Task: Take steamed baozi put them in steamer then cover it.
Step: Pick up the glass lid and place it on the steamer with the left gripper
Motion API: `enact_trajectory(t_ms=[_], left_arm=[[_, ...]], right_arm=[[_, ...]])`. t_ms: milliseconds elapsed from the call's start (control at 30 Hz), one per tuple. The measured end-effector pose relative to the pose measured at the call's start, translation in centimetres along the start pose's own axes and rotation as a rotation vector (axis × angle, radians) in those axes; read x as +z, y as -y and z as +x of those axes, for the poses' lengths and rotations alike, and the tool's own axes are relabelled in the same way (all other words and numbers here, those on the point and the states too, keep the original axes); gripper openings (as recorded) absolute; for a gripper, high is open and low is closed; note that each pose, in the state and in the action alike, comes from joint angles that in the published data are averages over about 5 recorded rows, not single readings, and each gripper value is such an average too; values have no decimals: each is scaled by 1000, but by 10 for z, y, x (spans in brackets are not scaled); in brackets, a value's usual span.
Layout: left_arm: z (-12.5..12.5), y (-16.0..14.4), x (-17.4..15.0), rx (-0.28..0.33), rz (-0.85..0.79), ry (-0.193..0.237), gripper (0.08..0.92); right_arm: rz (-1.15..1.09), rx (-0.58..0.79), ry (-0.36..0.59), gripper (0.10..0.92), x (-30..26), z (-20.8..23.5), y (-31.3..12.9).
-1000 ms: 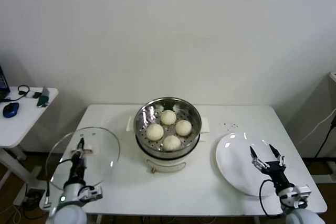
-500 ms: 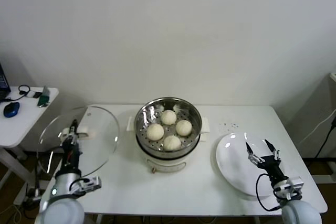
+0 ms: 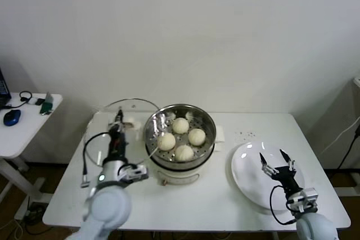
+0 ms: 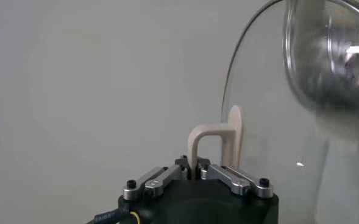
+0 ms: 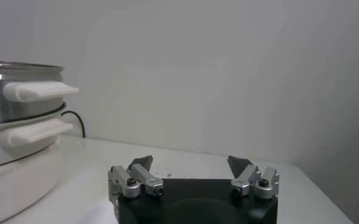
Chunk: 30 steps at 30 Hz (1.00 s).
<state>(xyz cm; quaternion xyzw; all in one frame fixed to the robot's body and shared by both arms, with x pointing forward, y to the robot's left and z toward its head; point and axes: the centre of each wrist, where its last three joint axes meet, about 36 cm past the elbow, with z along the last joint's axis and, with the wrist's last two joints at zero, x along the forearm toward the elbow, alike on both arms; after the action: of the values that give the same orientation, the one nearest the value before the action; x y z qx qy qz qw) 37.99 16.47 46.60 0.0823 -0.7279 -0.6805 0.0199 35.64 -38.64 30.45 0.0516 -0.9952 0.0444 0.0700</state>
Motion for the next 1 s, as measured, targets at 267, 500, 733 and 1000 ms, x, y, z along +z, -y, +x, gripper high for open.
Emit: enact_trajectory(t_ms=[267, 500, 733, 1000], left_arm=[[-9, 6, -67, 47, 54, 65, 151], [-10, 16, -113, 81, 56, 117, 151], [-18, 24, -142, 82, 35, 131, 151], [-31, 37, -154, 82, -16, 125, 151]], right_arm=[[10, 10, 3, 823, 1, -1, 4], [12, 19, 7, 823, 2, -1, 6], [11, 21, 7, 823, 6, 0, 6], [7, 24, 9, 823, 8, 1, 6]])
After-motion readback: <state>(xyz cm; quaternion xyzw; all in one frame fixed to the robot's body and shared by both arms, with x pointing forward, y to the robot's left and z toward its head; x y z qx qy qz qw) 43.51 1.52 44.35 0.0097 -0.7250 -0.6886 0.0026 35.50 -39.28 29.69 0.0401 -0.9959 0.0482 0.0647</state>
